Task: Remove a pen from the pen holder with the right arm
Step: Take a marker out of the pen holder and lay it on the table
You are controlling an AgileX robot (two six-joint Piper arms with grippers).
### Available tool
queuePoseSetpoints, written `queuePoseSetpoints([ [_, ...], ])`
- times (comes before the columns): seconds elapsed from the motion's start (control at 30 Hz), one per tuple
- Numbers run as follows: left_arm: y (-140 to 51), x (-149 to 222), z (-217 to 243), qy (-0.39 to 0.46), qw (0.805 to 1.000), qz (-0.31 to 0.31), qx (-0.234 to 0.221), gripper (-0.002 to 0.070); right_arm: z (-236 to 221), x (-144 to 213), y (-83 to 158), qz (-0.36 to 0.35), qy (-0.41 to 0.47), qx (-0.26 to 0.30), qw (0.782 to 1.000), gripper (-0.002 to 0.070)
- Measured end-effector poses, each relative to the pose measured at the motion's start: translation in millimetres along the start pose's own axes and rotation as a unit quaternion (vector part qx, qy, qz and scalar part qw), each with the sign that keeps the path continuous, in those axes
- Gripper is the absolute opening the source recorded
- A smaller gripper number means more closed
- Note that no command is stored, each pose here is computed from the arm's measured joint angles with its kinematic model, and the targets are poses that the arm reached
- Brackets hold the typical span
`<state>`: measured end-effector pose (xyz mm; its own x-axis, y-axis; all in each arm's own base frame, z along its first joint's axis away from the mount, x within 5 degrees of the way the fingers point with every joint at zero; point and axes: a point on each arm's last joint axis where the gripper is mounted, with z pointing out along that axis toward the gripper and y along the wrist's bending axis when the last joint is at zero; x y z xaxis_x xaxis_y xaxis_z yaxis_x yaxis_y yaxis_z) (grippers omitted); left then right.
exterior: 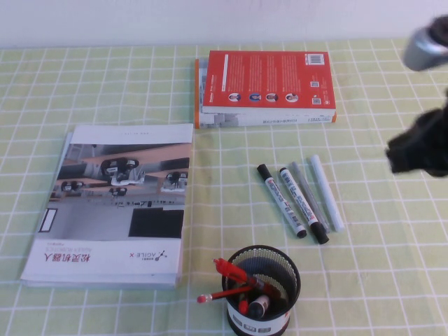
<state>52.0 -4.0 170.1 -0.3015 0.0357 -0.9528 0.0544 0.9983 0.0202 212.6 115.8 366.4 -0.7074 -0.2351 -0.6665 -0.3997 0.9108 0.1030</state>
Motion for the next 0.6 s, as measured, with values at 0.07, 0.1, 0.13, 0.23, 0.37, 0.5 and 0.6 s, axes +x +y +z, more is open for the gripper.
queuePoseSetpoints([
  [0.07,0.0,0.0,0.0,0.0,1.0,0.0,0.0,-0.0005,-13.6,17.6,-2.0,0.004,-0.037,-0.004,0.999,-0.0012],
  [0.1,0.0,0.0,0.0,0.0,1.0,0.0,0.0,-0.0005,-17.7,27.5,-3.2,0.004,-0.05,-0.005,0.999,-0.0012],
  [0.13,0.0,0.0,0.0,0.0,1.0,0.0,0.0,-0.0005,-20.6,37.0,-4.4,0.004,-0.061,-0.007,0.998,-0.0012],
  [0.23,0.0,0.0,0.0,0.0,1.0,0.0,0.0,-0.0005,-25.6,64.5,-6.9,0.01,-0.069,-0.013,0.997,-0.0012],
  [0.37,0.0,0.0,0.0,0.0,1.0,0.0,0.0,-0.0005,-29.3,87.7,-8.2,0.018,-0.07,-0.022,0.997,-0.0012],
  [0.5,0.0,0.0,0.0,0.0,1.0,0.0,0.0,-0.0005,-23.4,102.8,-8.7,0.016,-0.062,-0.029,0.998,-0.0012],
  [0.6,0.0,0.0,0.0,0.0,1.0,0.0,0.0,-0.0005,-13.5,112.2,-10.4,0.015,-0.055,-0.026,0.998,-0.0012],
])
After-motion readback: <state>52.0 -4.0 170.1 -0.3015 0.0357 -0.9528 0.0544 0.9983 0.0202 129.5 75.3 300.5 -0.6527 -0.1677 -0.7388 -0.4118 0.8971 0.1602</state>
